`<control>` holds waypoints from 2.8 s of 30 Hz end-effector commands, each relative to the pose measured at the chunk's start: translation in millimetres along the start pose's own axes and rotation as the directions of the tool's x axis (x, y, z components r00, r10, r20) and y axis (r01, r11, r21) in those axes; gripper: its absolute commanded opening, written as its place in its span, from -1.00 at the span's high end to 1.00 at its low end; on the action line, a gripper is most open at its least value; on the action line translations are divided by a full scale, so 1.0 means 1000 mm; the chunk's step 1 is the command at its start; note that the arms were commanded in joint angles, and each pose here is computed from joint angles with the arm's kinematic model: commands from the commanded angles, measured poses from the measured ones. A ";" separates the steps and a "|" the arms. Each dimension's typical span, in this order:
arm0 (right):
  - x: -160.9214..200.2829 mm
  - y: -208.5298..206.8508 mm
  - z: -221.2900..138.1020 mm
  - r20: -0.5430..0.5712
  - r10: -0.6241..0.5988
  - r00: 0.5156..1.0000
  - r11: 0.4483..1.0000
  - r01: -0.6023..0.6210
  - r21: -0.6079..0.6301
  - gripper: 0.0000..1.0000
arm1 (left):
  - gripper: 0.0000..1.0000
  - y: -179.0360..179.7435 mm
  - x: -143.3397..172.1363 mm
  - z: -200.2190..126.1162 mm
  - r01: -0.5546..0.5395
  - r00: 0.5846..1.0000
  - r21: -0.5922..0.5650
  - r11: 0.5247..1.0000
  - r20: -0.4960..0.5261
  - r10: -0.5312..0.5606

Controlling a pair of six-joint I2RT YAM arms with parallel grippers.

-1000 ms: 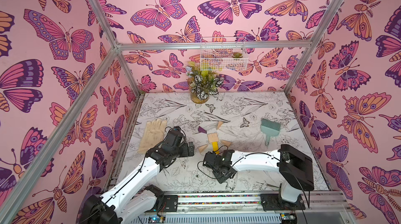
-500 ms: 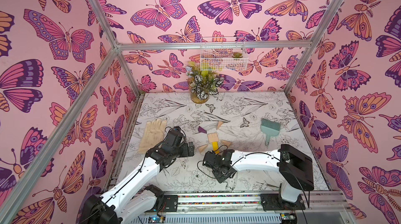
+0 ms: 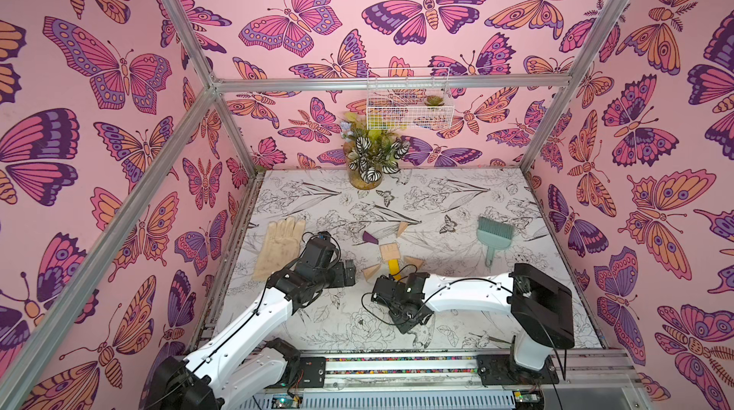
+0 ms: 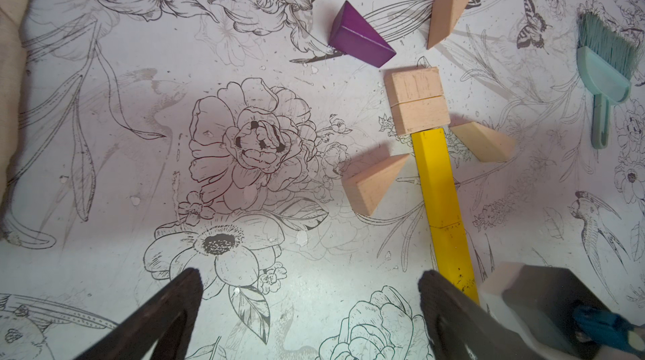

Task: Assemble a small pinwheel with building blocks
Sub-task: Adjust the building block at the center of the board, then reset both arms

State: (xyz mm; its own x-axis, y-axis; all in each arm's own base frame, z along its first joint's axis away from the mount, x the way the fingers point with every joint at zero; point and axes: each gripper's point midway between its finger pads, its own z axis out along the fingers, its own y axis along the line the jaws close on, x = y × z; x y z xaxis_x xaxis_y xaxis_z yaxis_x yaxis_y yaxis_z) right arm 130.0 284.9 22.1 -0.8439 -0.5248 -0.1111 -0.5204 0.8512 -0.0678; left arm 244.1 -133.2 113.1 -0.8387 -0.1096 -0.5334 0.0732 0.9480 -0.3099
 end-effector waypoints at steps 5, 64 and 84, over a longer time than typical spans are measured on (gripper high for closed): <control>-0.006 -0.002 -0.002 0.017 0.006 1.000 1.000 -0.007 0.011 0.93 | -1.00 0.008 0.007 0.002 0.014 1.000 -0.026 1.000 -0.017 -0.014; -0.069 -0.403 -0.038 0.883 0.296 0.364 0.744 -0.667 0.026 -0.97 | -1.00 0.166 -0.129 0.052 -0.011 0.788 -0.353 0.936 0.573 0.225; -0.068 -0.402 -0.038 0.877 0.302 0.375 0.745 -0.666 0.028 -0.98 | -1.00 0.165 -0.128 0.053 -0.020 0.795 -0.356 0.934 0.561 0.231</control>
State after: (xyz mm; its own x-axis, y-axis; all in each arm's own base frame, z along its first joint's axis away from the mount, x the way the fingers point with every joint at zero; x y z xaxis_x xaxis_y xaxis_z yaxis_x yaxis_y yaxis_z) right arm 386.3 -20.5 82.7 -0.3885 0.0609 -0.9194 0.1815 0.9833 -0.0116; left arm 390.4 22.3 86.7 -0.3545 -0.0468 -0.9339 -0.1196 0.9928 -0.0043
